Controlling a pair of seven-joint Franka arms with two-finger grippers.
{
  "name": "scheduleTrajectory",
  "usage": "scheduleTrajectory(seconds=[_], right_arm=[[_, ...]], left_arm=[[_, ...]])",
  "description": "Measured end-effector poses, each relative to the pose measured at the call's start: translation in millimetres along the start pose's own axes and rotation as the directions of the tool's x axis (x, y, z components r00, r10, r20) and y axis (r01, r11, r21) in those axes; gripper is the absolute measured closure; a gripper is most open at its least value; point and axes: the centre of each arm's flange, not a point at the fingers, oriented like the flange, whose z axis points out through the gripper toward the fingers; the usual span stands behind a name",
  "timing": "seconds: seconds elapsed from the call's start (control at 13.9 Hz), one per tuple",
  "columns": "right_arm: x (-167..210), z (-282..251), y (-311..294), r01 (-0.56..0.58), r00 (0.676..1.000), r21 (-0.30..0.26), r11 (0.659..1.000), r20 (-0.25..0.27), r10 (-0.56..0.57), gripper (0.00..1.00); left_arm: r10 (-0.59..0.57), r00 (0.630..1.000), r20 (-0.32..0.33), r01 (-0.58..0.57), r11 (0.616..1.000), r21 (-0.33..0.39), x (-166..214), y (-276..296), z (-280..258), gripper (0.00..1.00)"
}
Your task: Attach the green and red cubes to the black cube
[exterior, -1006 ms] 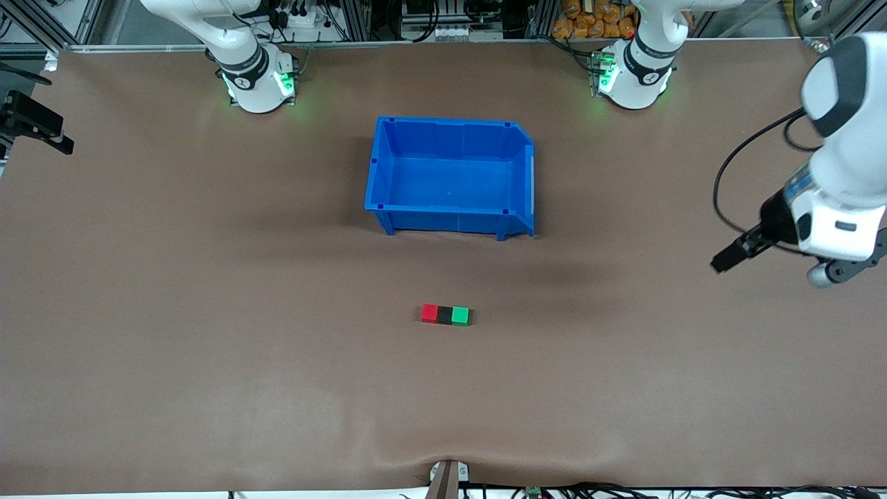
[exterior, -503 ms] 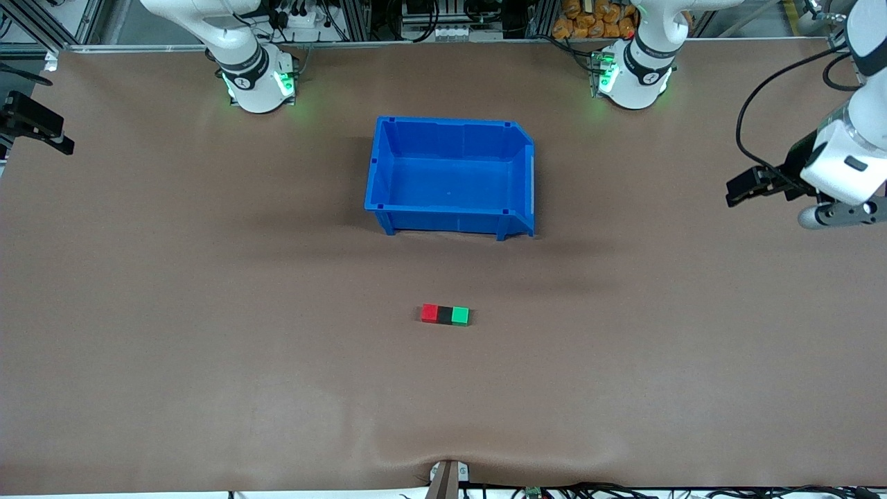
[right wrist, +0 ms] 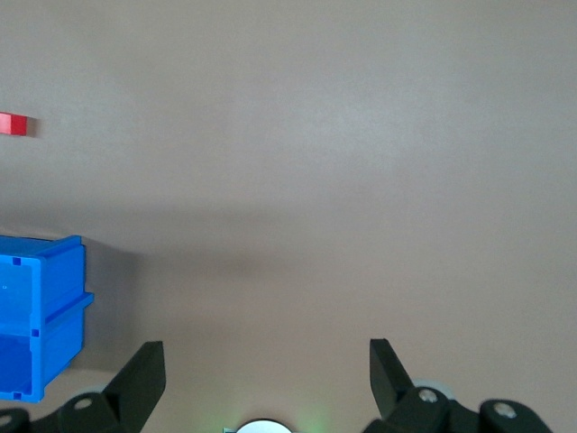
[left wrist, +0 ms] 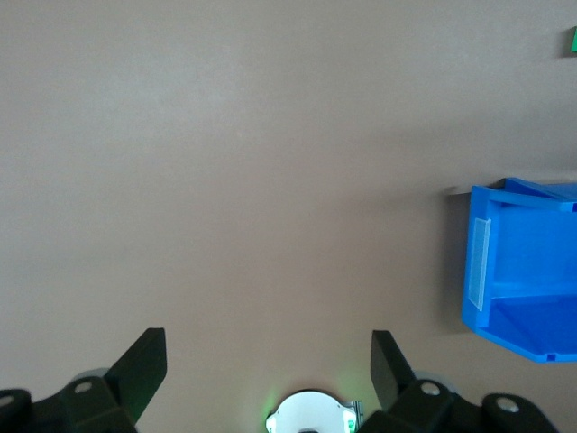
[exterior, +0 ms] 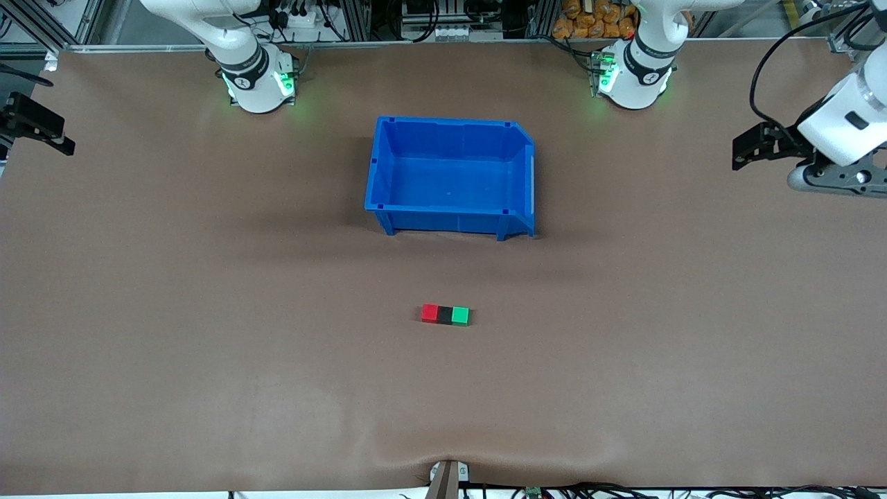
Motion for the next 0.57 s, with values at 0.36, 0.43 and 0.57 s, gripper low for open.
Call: scheduleTrajectory(seconds=[0.36, 0.43, 0.57], right_arm=[[0, 0, 0, 0.000, 1.000, 0.000, 1.000, 0.001, 0.000, 0.00], [0, 1, 0, 0.000, 1.000, 0.000, 1.000, 0.001, 0.000, 0.00], [1, 1, 0, 0.000, 1.000, 0.000, 1.000, 0.002, 0.000, 0.00]], left_arm=[[-0.039, 0.999, 0.009, 0.039, 0.999, 0.000, 4, 4, 2, 0.00], [-0.041, 0.999, 0.011, 0.041, 0.999, -0.001, 6, 6, 5, 0.00], [-0.044, 0.999, 0.008, 0.044, 0.999, -0.010, 10, 8, 7, 0.00]])
